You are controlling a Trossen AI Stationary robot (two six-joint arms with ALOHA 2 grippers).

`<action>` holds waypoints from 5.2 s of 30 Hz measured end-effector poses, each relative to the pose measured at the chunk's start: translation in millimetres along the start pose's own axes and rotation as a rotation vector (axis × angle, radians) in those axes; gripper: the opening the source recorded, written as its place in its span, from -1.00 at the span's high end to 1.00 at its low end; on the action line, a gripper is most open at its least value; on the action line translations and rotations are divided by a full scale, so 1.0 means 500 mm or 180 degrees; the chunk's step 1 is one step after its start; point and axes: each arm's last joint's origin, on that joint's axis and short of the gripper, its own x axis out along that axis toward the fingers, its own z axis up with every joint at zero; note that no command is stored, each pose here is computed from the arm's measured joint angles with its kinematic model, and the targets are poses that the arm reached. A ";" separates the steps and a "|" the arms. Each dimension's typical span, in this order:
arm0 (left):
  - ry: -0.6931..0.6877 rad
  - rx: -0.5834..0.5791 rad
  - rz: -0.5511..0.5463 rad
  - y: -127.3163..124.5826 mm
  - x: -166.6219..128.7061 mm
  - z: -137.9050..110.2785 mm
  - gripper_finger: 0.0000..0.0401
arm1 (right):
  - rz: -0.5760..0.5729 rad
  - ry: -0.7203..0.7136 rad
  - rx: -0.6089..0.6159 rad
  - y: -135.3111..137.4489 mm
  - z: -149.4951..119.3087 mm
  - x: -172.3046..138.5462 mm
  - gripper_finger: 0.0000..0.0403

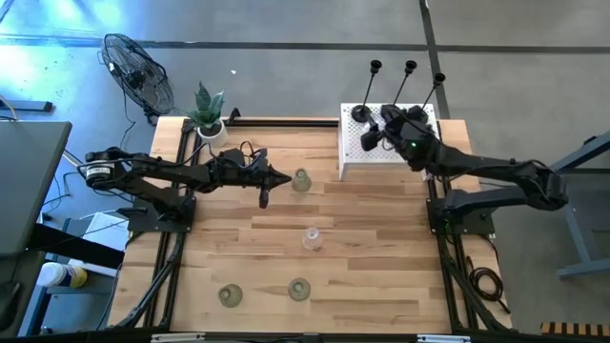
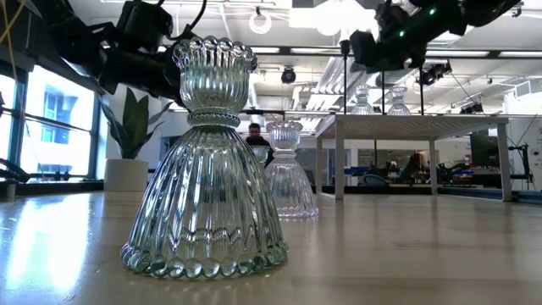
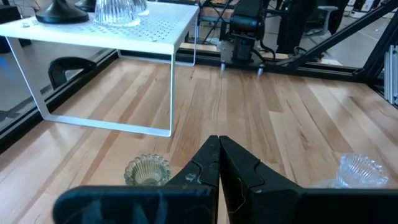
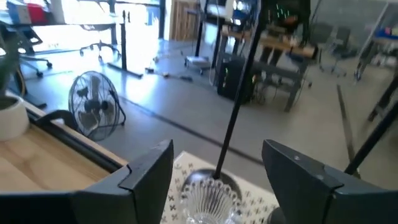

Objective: Pick & Place candle stick holders
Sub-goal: Put the transparent glass candle holder on the shelf aligned with the other transparent glass candle holder

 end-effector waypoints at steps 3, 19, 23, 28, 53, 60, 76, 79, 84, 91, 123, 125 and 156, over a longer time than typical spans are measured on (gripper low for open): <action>0.0047 -0.0012 0.0003 0.000 0.000 -0.004 1.00 | -0.0014 -0.0127 -0.0173 0.003 0.016 -0.029 -0.15; -0.0329 0.0093 -0.0158 -0.010 -0.049 -0.059 1.00 | 0.2539 0.0292 -0.0075 0.183 -0.057 -0.195 0.83; -0.0316 0.0091 -0.0155 -0.010 -0.050 -0.061 1.00 | 0.2724 0.0794 -0.0060 0.247 -0.126 -0.214 0.80; -0.0323 0.0081 -0.0154 -0.010 -0.050 -0.060 1.00 | 0.3142 0.1146 0.0094 0.315 -0.185 -0.224 0.54; -0.0289 0.0096 -0.0368 -0.014 -0.050 -0.062 1.00 | 0.3051 0.1059 0.0104 0.433 -0.298 -0.163 -0.45; -0.0288 0.0084 -0.0367 -0.014 -0.050 -0.062 1.00 | 0.3114 0.0939 0.0139 0.438 -0.307 -0.143 -0.14; -0.0260 0.0076 -0.0365 -0.014 -0.050 -0.064 1.00 | 0.3072 0.0707 0.0133 0.419 -0.246 -0.155 0.26; -0.0256 0.0075 -0.0365 -0.014 -0.050 -0.065 1.00 | 0.2914 0.0579 0.0133 0.386 -0.187 -0.167 0.27; -0.0237 0.0070 -0.0365 -0.014 -0.050 -0.066 1.00 | 0.2362 0.0415 0.0143 0.282 -0.078 -0.196 0.30; -0.0236 0.0070 -0.0368 -0.014 -0.050 -0.066 1.00 | 0.1099 0.0655 0.0017 0.080 -0.033 -0.237 0.29; -0.0238 0.0077 -0.0437 -0.015 -0.050 -0.066 1.00 | -0.1156 0.0853 0.0262 -0.135 -0.023 -0.108 0.28; -0.0238 0.0075 -0.0451 -0.016 -0.050 -0.066 1.00 | -0.1116 0.0877 0.0238 -0.143 -0.021 -0.100 0.28; -0.0243 0.0077 -0.0448 -0.016 -0.050 -0.065 1.00 | -0.0885 0.0479 0.0587 -0.220 -0.116 -0.085 0.26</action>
